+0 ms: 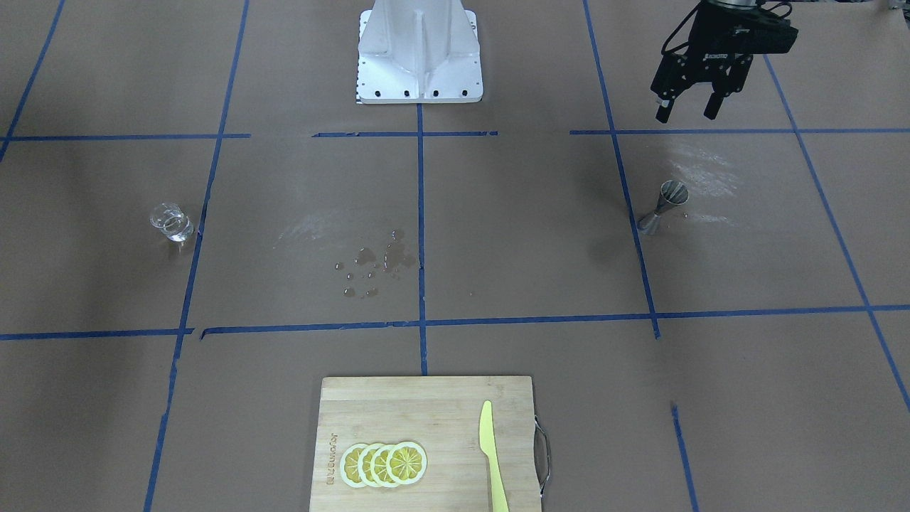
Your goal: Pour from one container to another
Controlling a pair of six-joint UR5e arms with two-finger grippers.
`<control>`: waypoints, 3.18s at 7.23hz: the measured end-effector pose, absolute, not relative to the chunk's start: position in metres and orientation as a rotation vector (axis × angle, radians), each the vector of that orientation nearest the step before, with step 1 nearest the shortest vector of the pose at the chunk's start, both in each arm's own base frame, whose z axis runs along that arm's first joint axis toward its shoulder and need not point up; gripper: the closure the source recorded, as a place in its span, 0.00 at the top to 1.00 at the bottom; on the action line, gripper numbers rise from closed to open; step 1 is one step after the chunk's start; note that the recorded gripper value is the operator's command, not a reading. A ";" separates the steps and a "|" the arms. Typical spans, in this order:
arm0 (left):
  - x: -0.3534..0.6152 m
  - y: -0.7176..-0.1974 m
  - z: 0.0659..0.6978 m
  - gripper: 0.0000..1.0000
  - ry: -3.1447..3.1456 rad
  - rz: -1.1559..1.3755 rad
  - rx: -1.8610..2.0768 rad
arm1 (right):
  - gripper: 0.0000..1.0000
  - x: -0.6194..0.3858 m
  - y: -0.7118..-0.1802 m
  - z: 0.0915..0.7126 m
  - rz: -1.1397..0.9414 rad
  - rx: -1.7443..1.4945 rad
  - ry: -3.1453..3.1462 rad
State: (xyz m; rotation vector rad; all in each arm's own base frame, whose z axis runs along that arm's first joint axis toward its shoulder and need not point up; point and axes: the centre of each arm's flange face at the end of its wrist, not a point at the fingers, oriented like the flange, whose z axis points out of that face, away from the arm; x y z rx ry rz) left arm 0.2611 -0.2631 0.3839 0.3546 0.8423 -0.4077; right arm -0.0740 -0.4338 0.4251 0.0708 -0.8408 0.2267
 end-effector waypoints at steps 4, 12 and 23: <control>0.358 -0.238 0.432 0.99 0.677 -0.577 0.539 | 1.00 -0.091 -0.416 0.391 0.197 0.090 -0.876; 0.444 -0.273 0.491 0.93 0.507 -0.621 0.902 | 1.00 -0.123 -0.388 0.377 0.213 0.034 -0.878; 0.443 -0.310 0.488 0.00 0.478 -0.687 0.940 | 1.00 -0.156 -0.360 0.367 0.219 0.067 -0.806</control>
